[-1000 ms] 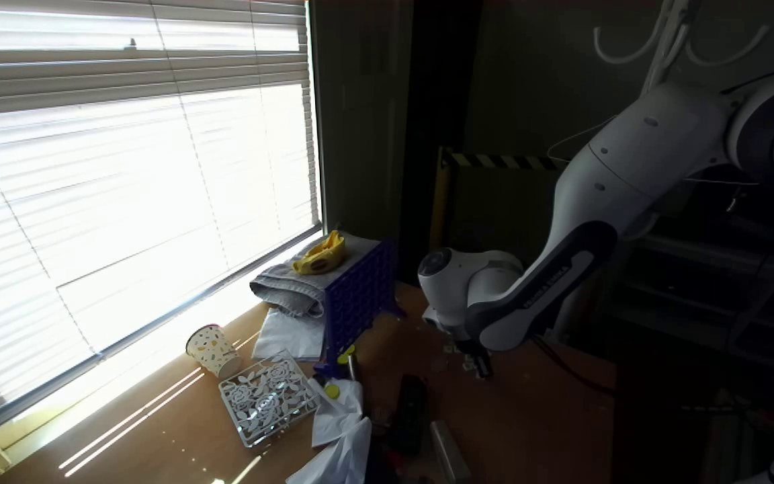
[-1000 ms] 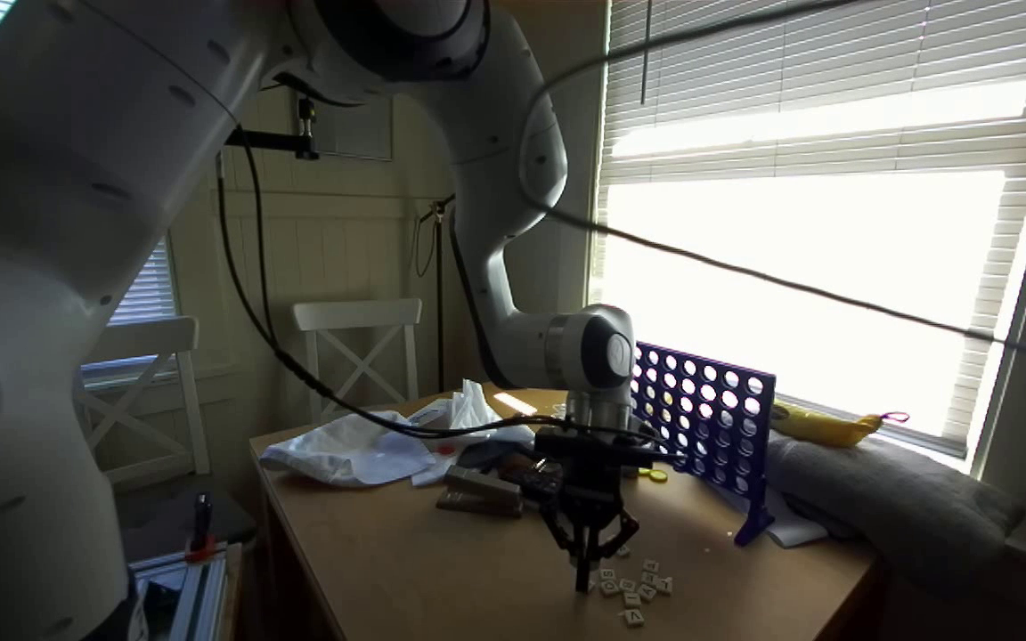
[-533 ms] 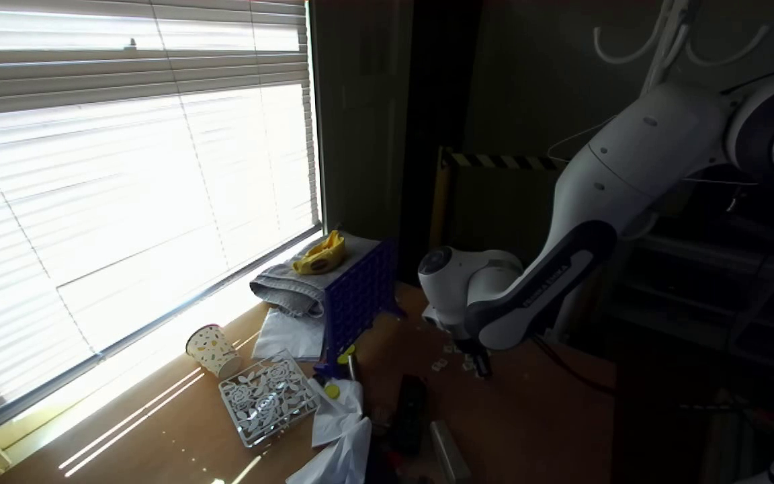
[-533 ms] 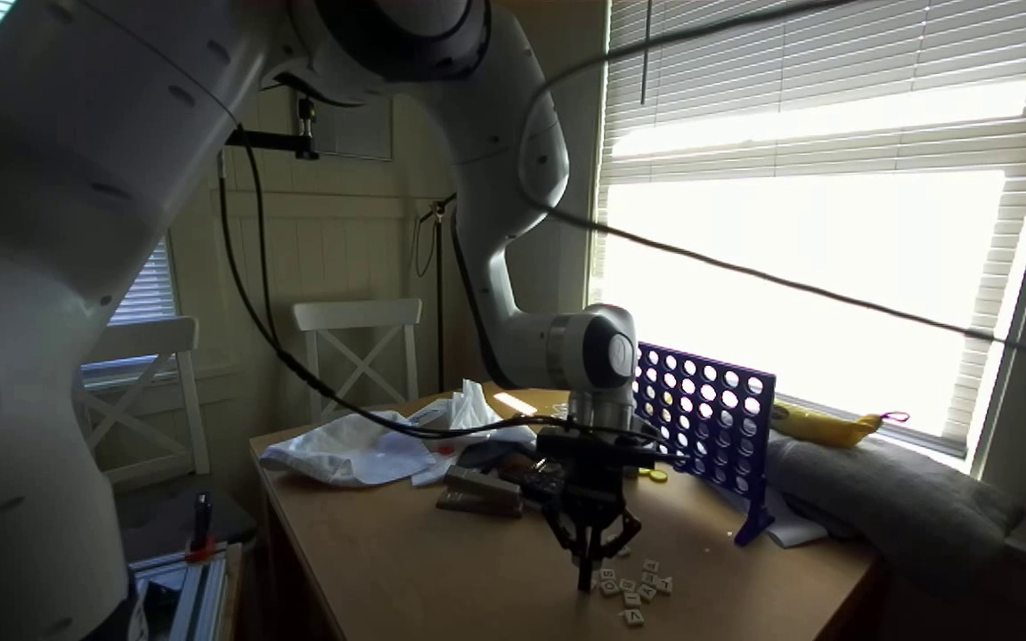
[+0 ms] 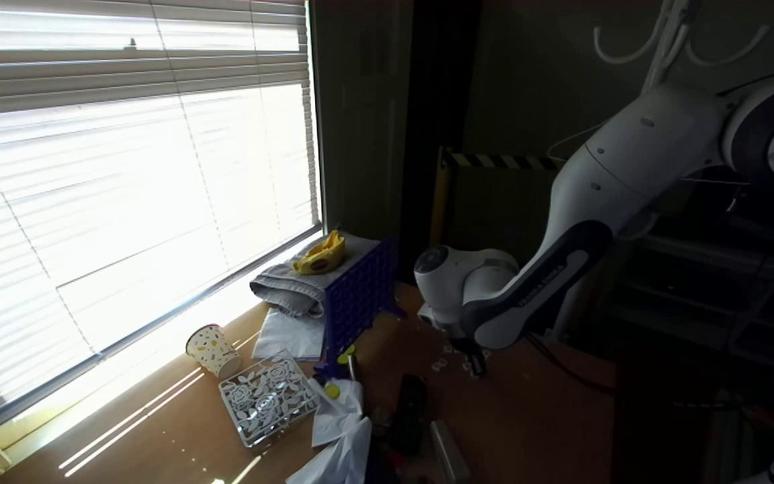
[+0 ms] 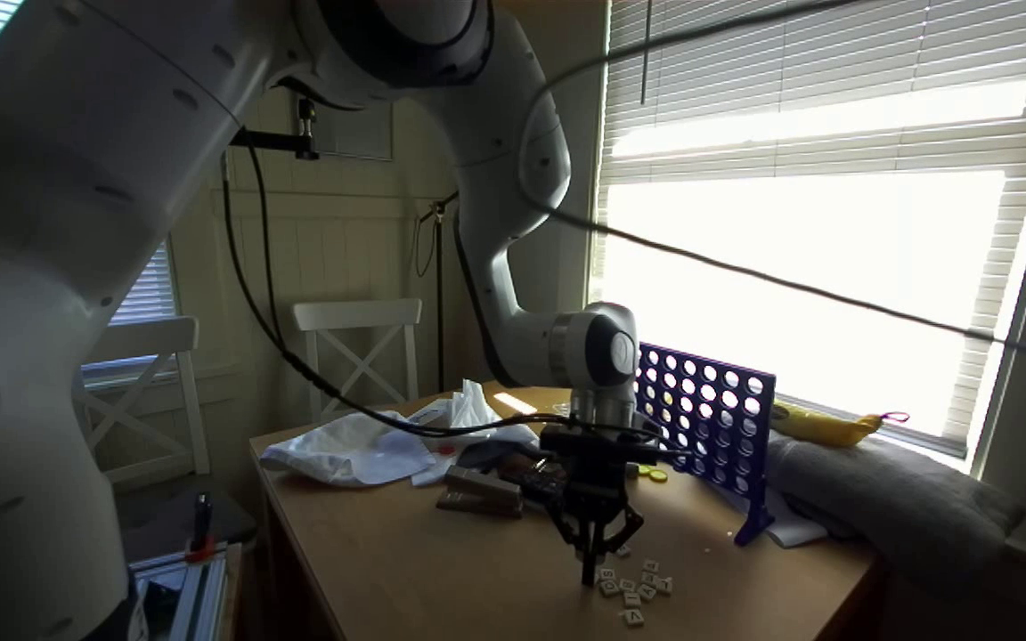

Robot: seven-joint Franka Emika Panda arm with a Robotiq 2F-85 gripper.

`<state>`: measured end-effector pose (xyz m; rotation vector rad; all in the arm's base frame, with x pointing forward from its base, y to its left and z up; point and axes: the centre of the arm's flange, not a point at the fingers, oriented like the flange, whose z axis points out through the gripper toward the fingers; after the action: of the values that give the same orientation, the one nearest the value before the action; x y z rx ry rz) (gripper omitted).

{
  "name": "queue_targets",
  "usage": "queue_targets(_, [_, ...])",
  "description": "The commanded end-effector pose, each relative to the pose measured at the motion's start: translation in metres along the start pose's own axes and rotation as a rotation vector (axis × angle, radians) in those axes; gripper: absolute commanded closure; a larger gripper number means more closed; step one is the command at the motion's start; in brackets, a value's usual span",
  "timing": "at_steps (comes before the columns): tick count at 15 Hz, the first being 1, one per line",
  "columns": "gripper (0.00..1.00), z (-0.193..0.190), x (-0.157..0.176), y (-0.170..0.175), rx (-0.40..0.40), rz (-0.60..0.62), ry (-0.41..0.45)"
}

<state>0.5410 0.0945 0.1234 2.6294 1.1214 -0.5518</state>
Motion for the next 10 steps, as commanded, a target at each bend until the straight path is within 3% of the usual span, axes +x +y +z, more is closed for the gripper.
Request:
queue_targets(1, [1.0,0.001,0.012,0.006,0.019,-0.015,0.019])
queue_targets(10, [1.0,-0.004,0.027,0.012,0.01,-0.032,0.027])
